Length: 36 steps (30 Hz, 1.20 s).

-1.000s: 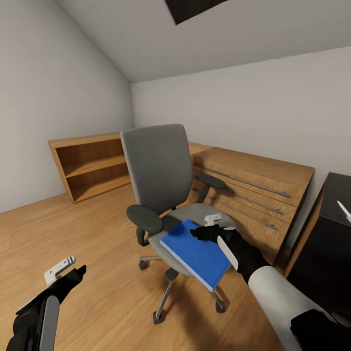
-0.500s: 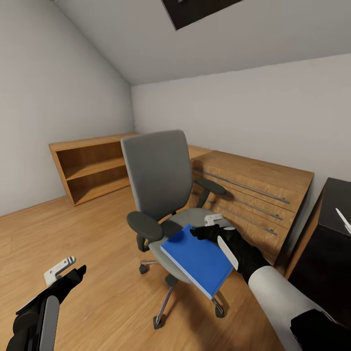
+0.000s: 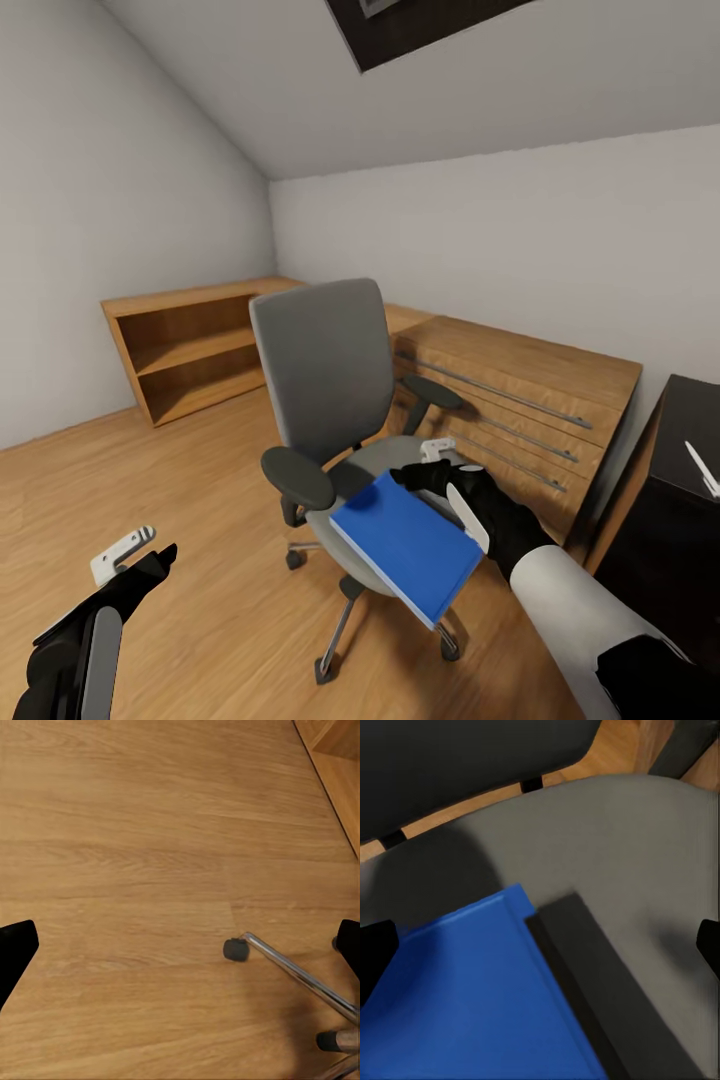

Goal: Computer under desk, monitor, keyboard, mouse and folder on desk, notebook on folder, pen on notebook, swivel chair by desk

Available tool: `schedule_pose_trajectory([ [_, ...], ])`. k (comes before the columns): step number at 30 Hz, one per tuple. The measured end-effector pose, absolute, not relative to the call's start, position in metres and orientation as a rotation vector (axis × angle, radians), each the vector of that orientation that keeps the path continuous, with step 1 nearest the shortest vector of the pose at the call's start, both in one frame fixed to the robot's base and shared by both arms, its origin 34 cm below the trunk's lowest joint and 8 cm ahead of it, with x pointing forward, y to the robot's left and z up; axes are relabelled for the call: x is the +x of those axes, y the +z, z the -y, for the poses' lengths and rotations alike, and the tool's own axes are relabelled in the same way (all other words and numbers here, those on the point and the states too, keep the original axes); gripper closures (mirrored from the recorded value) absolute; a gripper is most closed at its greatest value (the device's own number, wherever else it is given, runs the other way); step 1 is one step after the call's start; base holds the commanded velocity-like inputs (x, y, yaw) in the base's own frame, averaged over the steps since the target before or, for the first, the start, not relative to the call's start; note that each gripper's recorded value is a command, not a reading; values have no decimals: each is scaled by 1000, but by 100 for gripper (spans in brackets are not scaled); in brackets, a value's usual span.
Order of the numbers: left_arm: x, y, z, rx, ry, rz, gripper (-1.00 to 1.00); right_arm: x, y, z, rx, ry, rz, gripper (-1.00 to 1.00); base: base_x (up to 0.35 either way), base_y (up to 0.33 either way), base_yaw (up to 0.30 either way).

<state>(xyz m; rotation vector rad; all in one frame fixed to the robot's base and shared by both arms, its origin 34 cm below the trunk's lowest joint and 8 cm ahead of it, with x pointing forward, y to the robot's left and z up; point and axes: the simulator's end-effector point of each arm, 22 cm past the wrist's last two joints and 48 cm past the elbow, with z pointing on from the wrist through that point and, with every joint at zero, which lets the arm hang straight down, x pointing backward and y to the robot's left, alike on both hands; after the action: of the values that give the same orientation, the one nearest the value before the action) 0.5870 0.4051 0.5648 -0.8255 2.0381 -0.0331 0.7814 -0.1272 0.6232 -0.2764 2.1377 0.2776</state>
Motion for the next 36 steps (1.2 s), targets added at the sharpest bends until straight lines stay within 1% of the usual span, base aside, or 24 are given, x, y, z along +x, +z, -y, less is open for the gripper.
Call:
schedule_pose_trajectory([
  [7,590,579,-406,-830,-33,-2035,-100,782,657,120,-280,300,-2082,-100,0,0,0],
  [14,591,589,-404,-835,-36,-2046,-100,759,699,122,-280,341,-1996,-100,0,0,0],
  [20,566,566,-401,-854,-17,-2116,-100,739,731,128,-255,407,-1966,-100,0,0,0],
  [26,525,535,-404,-865,46,-2180,-100,736,748,129,-240,441,-1959,-100,0,0,0],
  [27,513,521,-406,-856,86,-2196,-100,735,749,129,-234,449,-1960,-100,0,0,0],
  [31,494,492,-411,-795,198,-2201,-100,737,752,135,-206,457,-1954,-100,0,0,0],
  [36,483,473,-408,-769,234,-2212,-100,736,758,132,-184,503,-1945,-100,0,0,0],
])
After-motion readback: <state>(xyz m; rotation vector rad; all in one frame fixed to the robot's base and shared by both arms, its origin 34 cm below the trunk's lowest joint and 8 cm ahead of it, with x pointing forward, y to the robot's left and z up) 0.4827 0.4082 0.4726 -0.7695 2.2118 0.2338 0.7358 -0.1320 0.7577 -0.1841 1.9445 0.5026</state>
